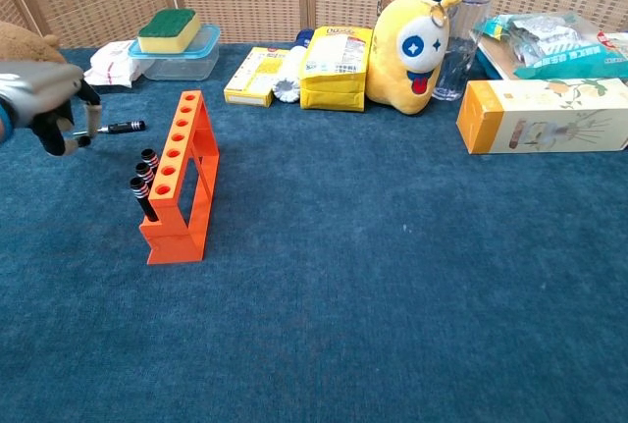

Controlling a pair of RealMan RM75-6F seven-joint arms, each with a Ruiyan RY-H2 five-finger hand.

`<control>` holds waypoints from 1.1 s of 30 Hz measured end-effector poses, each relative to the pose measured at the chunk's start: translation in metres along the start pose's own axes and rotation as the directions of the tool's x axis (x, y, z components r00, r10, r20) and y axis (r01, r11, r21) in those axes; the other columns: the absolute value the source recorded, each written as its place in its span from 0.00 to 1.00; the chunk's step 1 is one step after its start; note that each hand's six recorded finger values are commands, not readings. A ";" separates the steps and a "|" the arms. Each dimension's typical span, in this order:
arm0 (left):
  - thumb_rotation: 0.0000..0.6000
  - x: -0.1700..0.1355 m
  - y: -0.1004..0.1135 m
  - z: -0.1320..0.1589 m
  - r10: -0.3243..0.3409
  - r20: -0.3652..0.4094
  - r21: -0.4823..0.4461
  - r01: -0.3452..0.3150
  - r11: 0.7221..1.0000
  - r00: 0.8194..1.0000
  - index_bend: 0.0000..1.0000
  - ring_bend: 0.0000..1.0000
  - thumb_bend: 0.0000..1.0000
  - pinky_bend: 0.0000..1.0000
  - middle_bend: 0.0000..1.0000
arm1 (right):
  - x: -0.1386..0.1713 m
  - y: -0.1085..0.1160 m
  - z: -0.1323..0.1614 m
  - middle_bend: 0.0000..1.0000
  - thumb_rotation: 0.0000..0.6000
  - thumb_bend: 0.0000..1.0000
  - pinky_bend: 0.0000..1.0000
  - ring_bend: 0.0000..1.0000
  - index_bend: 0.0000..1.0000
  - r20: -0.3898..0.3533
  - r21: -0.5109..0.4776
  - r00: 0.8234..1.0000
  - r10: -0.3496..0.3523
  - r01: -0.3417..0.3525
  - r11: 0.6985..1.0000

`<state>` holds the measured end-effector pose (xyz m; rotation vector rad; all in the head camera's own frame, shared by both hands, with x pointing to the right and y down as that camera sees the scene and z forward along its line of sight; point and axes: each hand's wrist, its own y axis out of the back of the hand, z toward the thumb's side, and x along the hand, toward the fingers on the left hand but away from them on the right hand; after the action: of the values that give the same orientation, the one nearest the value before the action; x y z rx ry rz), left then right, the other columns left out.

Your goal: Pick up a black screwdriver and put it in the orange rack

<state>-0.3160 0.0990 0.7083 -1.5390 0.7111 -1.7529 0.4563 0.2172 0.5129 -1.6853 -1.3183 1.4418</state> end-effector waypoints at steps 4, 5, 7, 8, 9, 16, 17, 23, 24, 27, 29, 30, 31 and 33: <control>1.00 -0.014 0.016 -0.014 0.017 0.014 -0.028 -0.017 0.999 1.000 0.56 0.98 0.40 1.00 1.00 | 0.000 -0.002 0.001 0.03 1.00 0.00 0.02 0.09 0.00 -0.002 0.005 1.000 0.005 -0.005 1.000; 1.00 -0.019 0.021 -0.019 0.023 0.017 -0.039 -0.023 0.999 1.000 0.56 0.98 0.40 1.00 1.00 | 0.000 -0.002 0.002 0.03 1.00 0.00 0.02 0.09 0.00 -0.002 0.006 1.000 0.005 -0.005 1.000; 1.00 -0.027 0.028 -0.025 0.031 0.025 -0.061 -0.029 0.998 0.999 0.56 0.98 0.40 1.00 1.00 | 0.000 -0.003 0.003 0.03 1.00 0.00 0.02 0.09 0.00 -0.004 0.009 1.000 0.008 -0.008 1.000; 1.00 -0.030 0.030 -0.028 0.035 0.029 -0.070 -0.032 0.997 0.999 0.56 0.98 0.40 1.00 1.00 | 0.000 -0.004 0.003 0.03 1.00 0.00 0.02 0.09 0.00 -0.004 0.009 1.000 0.009 -0.009 1.000; 1.00 -0.033 0.033 -0.030 0.038 0.034 -0.079 -0.036 0.996 0.999 0.56 0.98 0.40 1.00 1.00 | 0.001 -0.004 0.003 0.03 1.00 0.00 0.02 0.09 0.00 -0.005 0.010 1.000 0.011 -0.011 1.000; 1.00 -0.055 0.049 -0.040 0.053 0.072 -0.155 -0.041 0.987 0.996 0.56 0.98 0.40 1.00 1.00 | 0.001 -0.006 0.004 0.03 1.00 0.00 0.02 0.09 0.00 -0.006 0.015 1.000 0.014 -0.014 1.000; 1.00 -0.059 0.051 -0.040 0.052 0.080 -0.167 -0.038 0.985 0.995 0.56 0.98 0.39 1.00 1.00 | 0.001 -0.007 0.004 0.03 1.00 0.00 0.02 0.09 0.00 -0.006 0.016 1.000 0.015 -0.015 1.000; 1.00 -0.073 0.063 -0.037 0.046 0.124 -0.208 -0.019 0.978 0.991 0.56 0.98 0.40 1.00 1.00 | 0.001 -0.007 0.005 0.03 1.00 0.00 0.02 0.09 0.00 -0.007 0.018 1.000 0.016 -0.016 1.000; 1.00 -0.075 0.065 -0.035 0.047 0.132 -0.216 -0.018 0.976 0.990 0.56 0.98 0.40 1.00 1.00 | 0.001 -0.007 0.005 0.03 1.00 0.00 0.02 0.09 0.00 -0.006 0.019 1.000 0.016 -0.016 1.000; 1.00 -0.080 0.069 -0.030 0.048 0.157 -0.247 -0.008 0.969 0.986 0.56 0.98 0.39 1.00 1.00 | 0.001 -0.007 0.005 0.03 1.00 0.00 0.02 0.09 0.00 -0.006 0.019 1.000 0.016 -0.016 1.000; 1.00 -0.082 0.070 -0.026 0.042 0.180 -0.270 0.008 0.963 0.983 0.56 0.98 0.39 1.00 1.00 | 0.001 -0.007 0.005 0.03 1.00 0.00 0.02 0.09 0.00 -0.006 0.020 1.000 0.016 -0.016 1.000; 1.00 -0.082 0.071 -0.023 0.038 0.193 -0.274 0.017 0.962 0.980 0.56 0.98 0.39 1.00 1.00 | 0.001 -0.007 0.005 0.03 1.00 0.00 0.02 0.09 0.00 -0.006 0.020 1.000 0.017 -0.016 1.000; 1.00 -0.083 0.071 -0.020 0.032 0.214 -0.276 0.029 0.961 0.976 0.56 0.98 0.39 1.00 1.00 | 0.001 -0.008 0.005 0.03 1.00 0.00 0.02 0.09 0.00 -0.006 0.020 1.000 0.017 -0.017 1.000; 1.00 -0.083 0.072 -0.015 0.022 0.252 -0.282 0.052 0.958 0.967 0.56 0.98 0.39 1.00 1.00 | 0.001 -0.008 0.005 0.03 1.00 0.00 0.02 0.09 0.00 -0.006 0.020 1.000 0.017 -0.017 1.000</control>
<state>-0.3157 0.1204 0.5995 -1.9265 0.8517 -1.4725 0.4492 0.2199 0.5178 -1.6903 -1.2847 1.4540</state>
